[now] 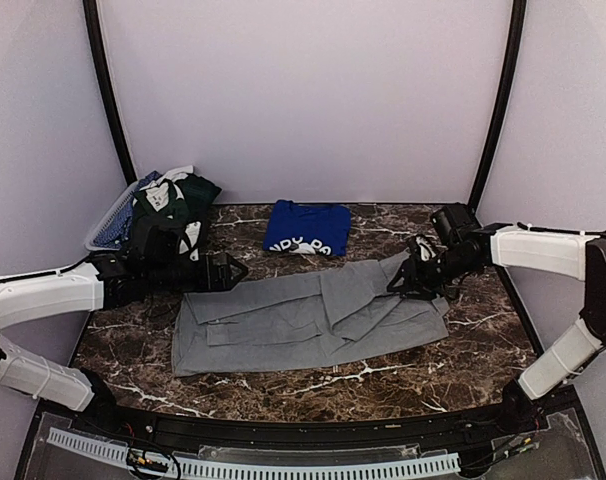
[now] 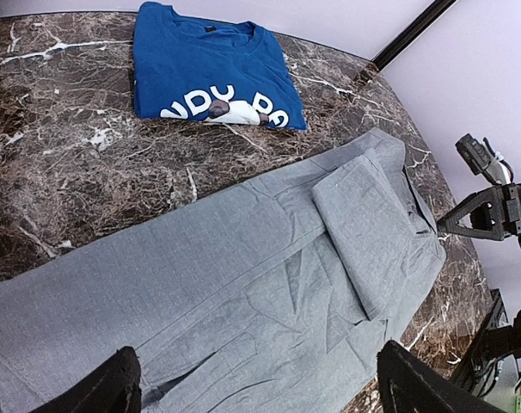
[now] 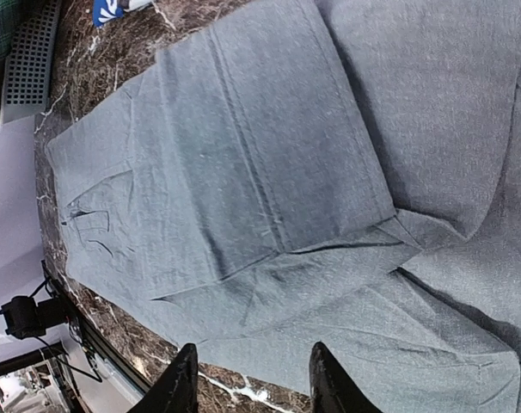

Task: Fold and stack the mixed laundry pile
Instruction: Adjust the rectangle-folded shirt at the center of the board.

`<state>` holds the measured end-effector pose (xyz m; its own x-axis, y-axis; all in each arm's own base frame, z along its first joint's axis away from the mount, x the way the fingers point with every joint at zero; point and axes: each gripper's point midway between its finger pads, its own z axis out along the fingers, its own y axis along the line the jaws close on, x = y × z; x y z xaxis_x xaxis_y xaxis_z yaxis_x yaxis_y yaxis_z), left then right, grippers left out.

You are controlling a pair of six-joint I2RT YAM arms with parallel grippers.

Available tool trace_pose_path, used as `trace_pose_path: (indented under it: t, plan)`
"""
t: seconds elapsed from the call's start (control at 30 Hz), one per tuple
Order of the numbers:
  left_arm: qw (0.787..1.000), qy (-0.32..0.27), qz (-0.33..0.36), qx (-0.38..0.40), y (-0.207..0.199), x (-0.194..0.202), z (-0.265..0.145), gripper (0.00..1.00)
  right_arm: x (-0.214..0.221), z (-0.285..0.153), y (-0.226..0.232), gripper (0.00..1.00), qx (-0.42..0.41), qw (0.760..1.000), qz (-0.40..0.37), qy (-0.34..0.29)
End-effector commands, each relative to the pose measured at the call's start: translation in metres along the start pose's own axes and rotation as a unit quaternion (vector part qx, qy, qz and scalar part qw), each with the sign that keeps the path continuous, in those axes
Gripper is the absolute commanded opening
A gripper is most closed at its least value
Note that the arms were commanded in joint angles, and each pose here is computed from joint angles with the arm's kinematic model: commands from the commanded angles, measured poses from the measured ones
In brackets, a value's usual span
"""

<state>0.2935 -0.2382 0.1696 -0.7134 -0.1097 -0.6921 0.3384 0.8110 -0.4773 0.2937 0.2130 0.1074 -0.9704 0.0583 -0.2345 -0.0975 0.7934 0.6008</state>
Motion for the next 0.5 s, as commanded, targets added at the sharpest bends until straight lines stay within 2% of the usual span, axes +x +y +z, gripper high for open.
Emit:
trace_pose_path:
  t: [0.0, 0.47]
  plan:
    - [1.000, -0.009, 0.011, 0.004, -0.008, -0.010, -0.004, 0.95, -0.012, 0.008, -0.005, 0.39, -0.019, 0.999, 0.025, -0.033]
    - [1.000, -0.014, 0.010, -0.002, -0.004, -0.009, -0.006, 0.95, -0.030, 0.043, -0.024, 0.39, -0.031, 0.998, 0.051, -0.032]
